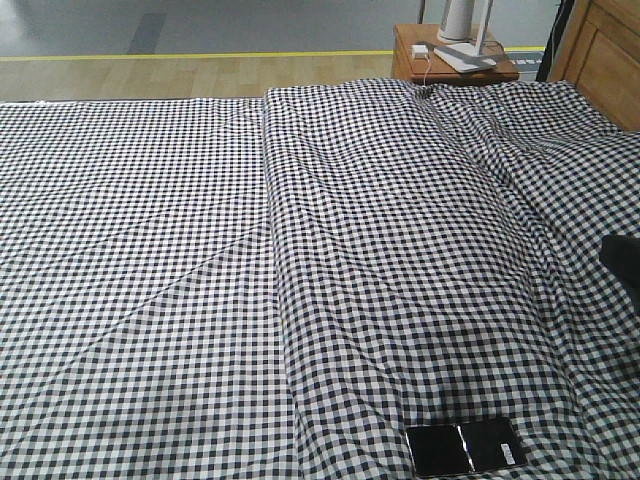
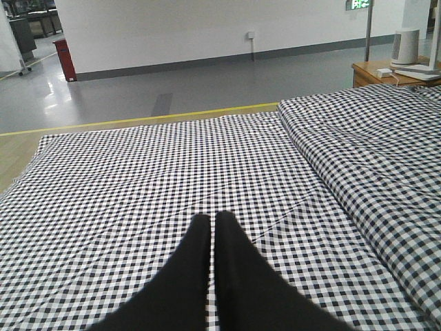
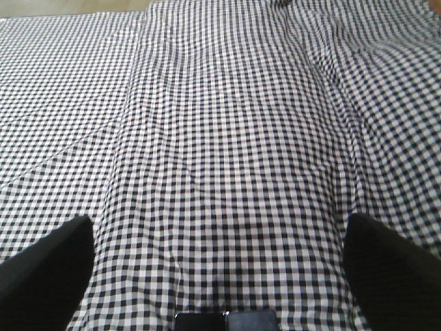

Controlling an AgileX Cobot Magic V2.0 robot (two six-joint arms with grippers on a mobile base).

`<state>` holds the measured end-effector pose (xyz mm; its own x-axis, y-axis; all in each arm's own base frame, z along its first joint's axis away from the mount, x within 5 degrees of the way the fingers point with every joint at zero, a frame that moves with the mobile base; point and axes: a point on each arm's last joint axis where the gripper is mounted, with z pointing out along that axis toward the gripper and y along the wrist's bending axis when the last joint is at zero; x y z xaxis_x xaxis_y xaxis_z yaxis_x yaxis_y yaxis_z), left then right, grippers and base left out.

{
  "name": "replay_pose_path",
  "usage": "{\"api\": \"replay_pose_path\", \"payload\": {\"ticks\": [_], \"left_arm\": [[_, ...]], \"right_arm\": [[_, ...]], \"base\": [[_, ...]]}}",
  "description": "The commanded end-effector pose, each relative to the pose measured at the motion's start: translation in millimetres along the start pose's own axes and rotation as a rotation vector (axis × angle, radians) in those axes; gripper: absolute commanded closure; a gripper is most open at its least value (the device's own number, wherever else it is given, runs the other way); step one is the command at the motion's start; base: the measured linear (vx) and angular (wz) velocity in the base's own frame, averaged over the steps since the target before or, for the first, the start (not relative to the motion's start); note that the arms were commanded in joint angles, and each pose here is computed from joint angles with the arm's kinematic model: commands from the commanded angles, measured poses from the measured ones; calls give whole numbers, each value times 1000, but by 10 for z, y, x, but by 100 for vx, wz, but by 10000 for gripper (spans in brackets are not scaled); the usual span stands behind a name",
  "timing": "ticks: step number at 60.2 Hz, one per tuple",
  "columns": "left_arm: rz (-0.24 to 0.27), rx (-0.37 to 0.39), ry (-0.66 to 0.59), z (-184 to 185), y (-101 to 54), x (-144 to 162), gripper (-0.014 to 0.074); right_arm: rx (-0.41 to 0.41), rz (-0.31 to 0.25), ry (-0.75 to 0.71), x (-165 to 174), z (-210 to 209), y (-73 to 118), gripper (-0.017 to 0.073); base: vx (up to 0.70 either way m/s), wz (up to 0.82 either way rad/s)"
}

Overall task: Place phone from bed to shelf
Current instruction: 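Lower the right gripper over the black phone on the bed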

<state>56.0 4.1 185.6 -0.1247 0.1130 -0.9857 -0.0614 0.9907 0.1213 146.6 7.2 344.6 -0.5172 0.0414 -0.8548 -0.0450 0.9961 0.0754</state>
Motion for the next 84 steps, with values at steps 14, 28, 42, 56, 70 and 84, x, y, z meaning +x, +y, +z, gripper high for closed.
{"api": "replay_pose_path", "payload": {"ticks": [14,28,42,56,70,84], "left_arm": [[-15,-14,-104,-29,19,-145,592],[-15,-14,-104,-29,19,-145,592],[-15,-14,-104,-29,19,-145,592],[-15,-14,-104,-29,19,-145,592],[-15,-14,-104,-29,19,-145,592],[-15,-14,-104,-29,19,-145,592]], "right_arm": [[233,12,115,-516,-42,-187,-125],[349,-9,273,-646,505,-478,-114],[318,120,427,-501,1070,-1142,-106],[208,228,510,-210,1484,-1763,-96],[-61,314,588,140,2055,-2026,-94],[-261,348,702,596,2619,-2161,-94]], "base": [[0,0],[0,0],[0,0],[0,0],[0,0],[0,0]]}}
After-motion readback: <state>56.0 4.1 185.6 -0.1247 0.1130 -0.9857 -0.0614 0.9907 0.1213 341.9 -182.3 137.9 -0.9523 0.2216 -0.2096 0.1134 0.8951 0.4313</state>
